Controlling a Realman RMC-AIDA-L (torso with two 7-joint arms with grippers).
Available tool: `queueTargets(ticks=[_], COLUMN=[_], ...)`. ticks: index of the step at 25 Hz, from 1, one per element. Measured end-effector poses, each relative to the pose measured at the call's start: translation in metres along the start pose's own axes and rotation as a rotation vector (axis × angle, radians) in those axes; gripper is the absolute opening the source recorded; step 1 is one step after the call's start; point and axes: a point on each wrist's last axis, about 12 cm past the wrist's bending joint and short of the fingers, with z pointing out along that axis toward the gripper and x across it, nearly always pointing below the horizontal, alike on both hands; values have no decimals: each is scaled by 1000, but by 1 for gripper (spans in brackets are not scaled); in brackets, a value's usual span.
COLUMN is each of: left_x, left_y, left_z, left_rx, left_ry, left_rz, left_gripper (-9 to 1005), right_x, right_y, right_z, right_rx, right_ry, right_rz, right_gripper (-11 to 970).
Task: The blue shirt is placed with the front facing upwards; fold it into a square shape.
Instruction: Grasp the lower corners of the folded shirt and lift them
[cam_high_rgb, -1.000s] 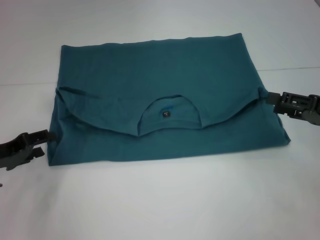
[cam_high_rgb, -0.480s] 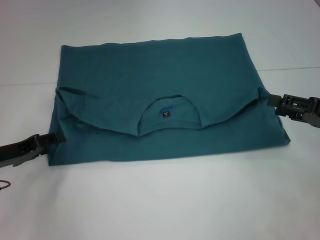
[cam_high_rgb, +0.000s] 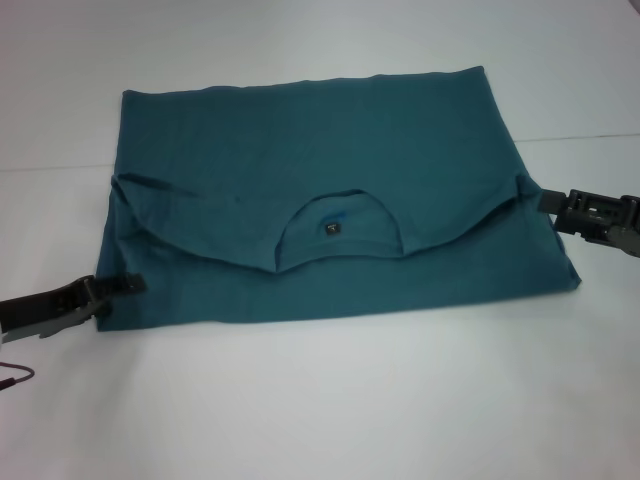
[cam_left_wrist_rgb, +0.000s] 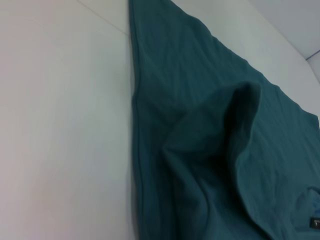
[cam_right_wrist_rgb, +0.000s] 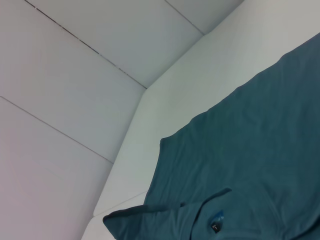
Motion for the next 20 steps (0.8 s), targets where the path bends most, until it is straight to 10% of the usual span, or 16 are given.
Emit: queueTargets(ticks=[20], left_x=[-11], left_y=[-6], left_z=[7], left_rx=[-43], left_ry=[10], left_rz=[71], left_gripper=[703], right_x=[4], right_y=[-5], right_z=[-7], right_rx=[12], right_ry=[-18], right_rz=[17], right_gripper=[745])
